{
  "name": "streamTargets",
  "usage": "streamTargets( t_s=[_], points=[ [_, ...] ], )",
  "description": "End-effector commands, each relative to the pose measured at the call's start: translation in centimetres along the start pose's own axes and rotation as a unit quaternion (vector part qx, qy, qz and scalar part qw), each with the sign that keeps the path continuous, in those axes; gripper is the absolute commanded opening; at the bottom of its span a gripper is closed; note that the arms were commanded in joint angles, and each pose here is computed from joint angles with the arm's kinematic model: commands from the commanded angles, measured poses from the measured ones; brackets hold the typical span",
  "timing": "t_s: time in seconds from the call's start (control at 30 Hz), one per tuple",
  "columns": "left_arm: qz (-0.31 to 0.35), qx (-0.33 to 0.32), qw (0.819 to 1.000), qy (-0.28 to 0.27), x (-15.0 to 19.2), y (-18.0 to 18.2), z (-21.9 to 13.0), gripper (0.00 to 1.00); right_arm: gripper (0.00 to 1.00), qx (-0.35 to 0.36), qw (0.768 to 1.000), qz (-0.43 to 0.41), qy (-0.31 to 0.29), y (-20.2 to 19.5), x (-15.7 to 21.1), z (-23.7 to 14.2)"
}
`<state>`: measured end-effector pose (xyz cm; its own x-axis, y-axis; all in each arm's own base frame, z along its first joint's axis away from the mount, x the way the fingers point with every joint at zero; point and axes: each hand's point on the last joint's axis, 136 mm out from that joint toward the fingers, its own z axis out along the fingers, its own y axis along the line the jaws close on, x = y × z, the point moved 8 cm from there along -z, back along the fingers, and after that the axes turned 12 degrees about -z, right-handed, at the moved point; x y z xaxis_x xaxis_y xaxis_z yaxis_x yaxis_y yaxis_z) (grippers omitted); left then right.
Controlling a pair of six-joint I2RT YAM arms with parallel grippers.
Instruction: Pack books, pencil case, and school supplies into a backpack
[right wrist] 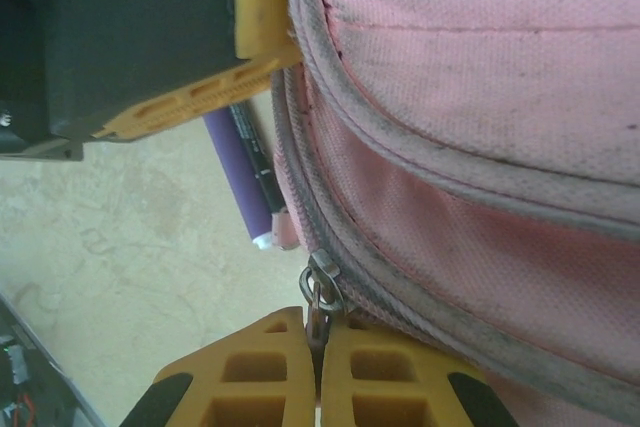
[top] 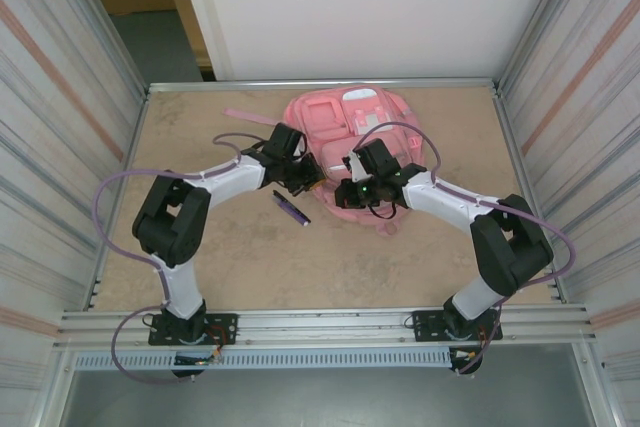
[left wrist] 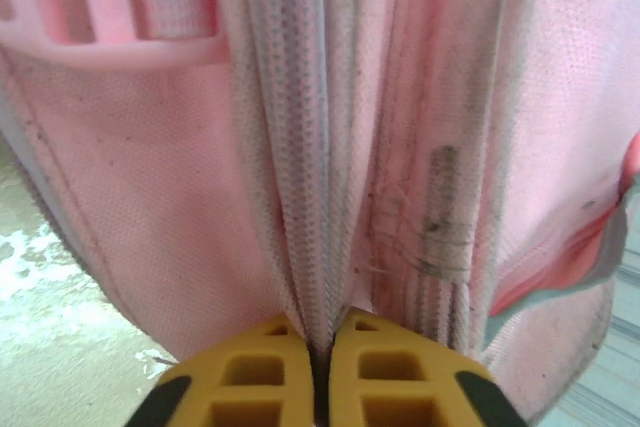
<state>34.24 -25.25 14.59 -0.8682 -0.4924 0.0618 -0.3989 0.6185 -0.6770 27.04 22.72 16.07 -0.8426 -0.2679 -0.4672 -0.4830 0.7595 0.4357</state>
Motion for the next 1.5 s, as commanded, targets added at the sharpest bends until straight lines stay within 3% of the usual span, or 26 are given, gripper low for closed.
streamTargets(
  t_s=[0.0,0.1,0.3,0.43,0.53,0.6,0.67,0.87,1.13,1.27,1.47],
  points=[
    [0.027,0.002,0.998,-0.065,-1.4,-1.1,-1.3,0.00,0.00,0.035,0.999,-0.017,0.028,-0.6,0.9,-1.2],
    [0.021,0.013,0.998,-0.064,-3.1,-0.7,-2.3,0.00,0.00,0.096,0.995,0.007,0.039,-3.1,2.0,-2.7],
    [0.067,0.036,0.997,-0.007,-6.3,-1.9,-2.1,0.00,0.00,0.181,0.978,0.090,0.039,-8.5,3.8,-5.7],
    [0.098,0.033,0.995,-0.008,-9.3,-3.2,-1.8,0.00,0.00,0.186,0.977,0.099,0.027,-8.9,3.9,-6.3],
    [0.070,0.028,0.997,-0.022,-13.0,-2.7,-1.1,0.01,0.00,0.147,0.984,0.096,0.011,-7.8,3.2,-6.2],
    [0.056,0.016,0.997,-0.059,-14.8,-2.4,-1.3,0.20,0.00,0.111,0.990,0.092,-0.005,-6.6,2.5,-5.8],
    [0.075,0.001,0.993,-0.094,-15.2,-2.5,-1.7,0.30,0.00,0.086,0.993,0.083,-0.012,-5.6,1.8,-5.2],
    [0.070,0.028,0.995,-0.066,-11.2,-2.4,-5.0,0.37,0.00,0.044,0.998,0.050,-0.011,-2.3,-0.3,-3.0],
    [0.042,-0.002,0.993,-0.112,-1.7,1.6,-7.9,0.47,0.00,-0.021,1.000,0.007,-0.008,1.2,-2.2,0.4],
    [-0.009,0.034,0.995,-0.097,-0.6,2.6,-7.4,0.49,0.00,-0.037,0.999,-0.004,-0.003,2.3,-2.4,1.3],
    [0.004,0.041,0.994,-0.104,-0.8,1.0,-6.0,0.49,0.00,-0.047,0.999,-0.019,-0.001,3.6,-1.9,1.6]
  ],
)
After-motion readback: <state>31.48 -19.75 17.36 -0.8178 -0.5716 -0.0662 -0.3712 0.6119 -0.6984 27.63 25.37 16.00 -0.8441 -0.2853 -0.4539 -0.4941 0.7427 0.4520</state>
